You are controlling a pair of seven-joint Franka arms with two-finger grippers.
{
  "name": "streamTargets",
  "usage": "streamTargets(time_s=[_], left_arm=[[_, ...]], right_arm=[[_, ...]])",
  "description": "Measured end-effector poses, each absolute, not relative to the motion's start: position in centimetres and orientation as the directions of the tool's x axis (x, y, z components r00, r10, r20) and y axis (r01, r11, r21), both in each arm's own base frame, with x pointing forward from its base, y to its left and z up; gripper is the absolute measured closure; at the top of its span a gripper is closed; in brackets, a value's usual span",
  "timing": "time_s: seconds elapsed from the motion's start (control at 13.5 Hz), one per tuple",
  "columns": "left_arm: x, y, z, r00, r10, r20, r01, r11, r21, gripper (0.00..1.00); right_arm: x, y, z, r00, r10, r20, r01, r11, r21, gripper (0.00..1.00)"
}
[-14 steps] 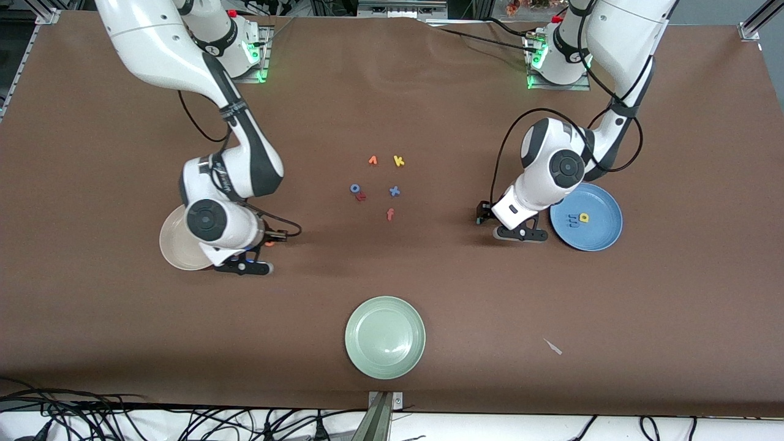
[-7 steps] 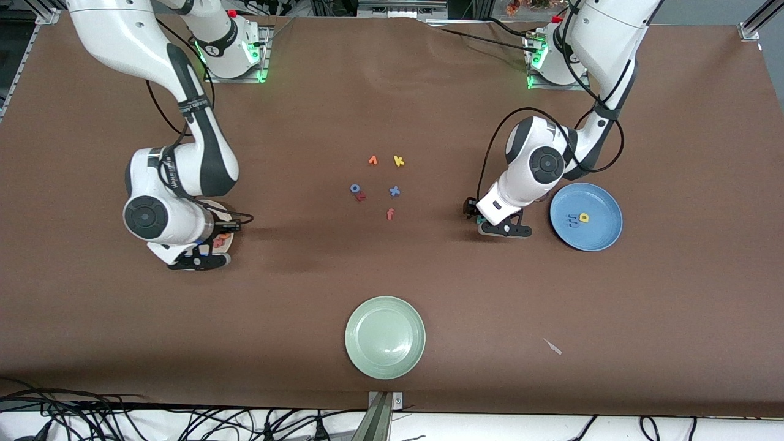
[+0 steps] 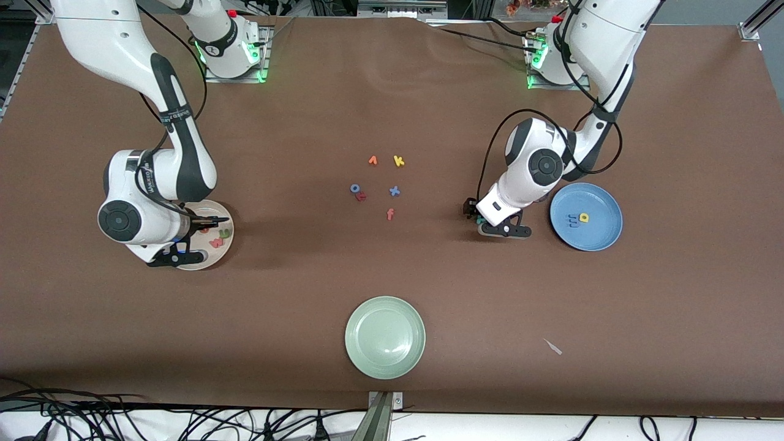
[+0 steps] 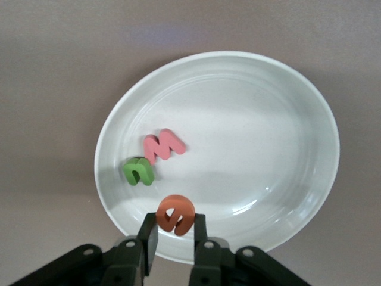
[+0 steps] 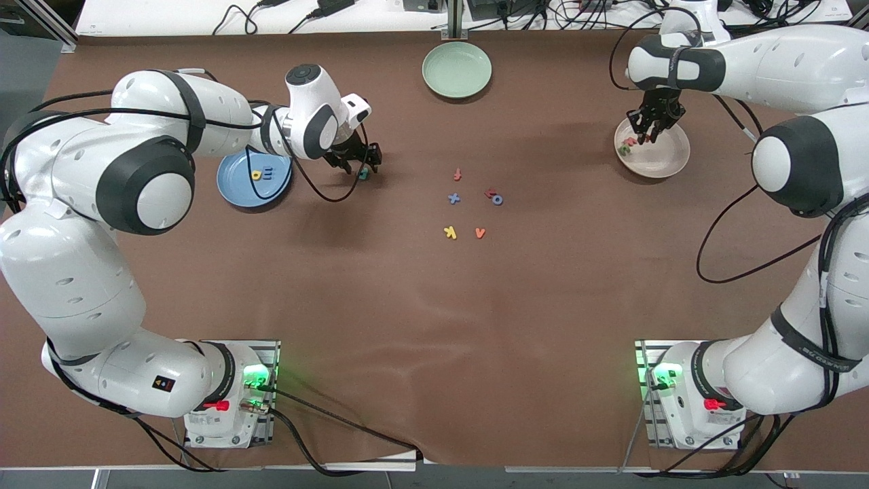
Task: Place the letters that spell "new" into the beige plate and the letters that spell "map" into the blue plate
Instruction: 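Drop the orange letter on the cream plate while the left grasps teal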
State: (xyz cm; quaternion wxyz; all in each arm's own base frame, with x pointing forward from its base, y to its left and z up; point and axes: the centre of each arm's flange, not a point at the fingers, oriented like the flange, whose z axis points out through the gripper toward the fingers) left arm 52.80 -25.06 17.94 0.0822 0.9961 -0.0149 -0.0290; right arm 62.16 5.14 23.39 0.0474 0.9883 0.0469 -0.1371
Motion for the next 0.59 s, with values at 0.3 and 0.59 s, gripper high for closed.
streamTargets(time_s=[0.3, 0.59], left_arm=[[52.7, -25.0, 17.4, 0.998, -0.034, -0.062, -0.024, -0.986, 0.163, 0.44], [52.7, -24.9, 17.4, 0.997, -0.041, -0.059, -0.031, -0.987, 0.159, 0.72]], right_arm=[[62.7, 6.3, 24.6, 0.962, 0.070, -0.265, 0.088, -0.995, 0.056, 0.26], [63.0, 11.2, 27.2, 0.956, 0.008, -0.294, 0.026, -0.998, 0.057, 0.00]])
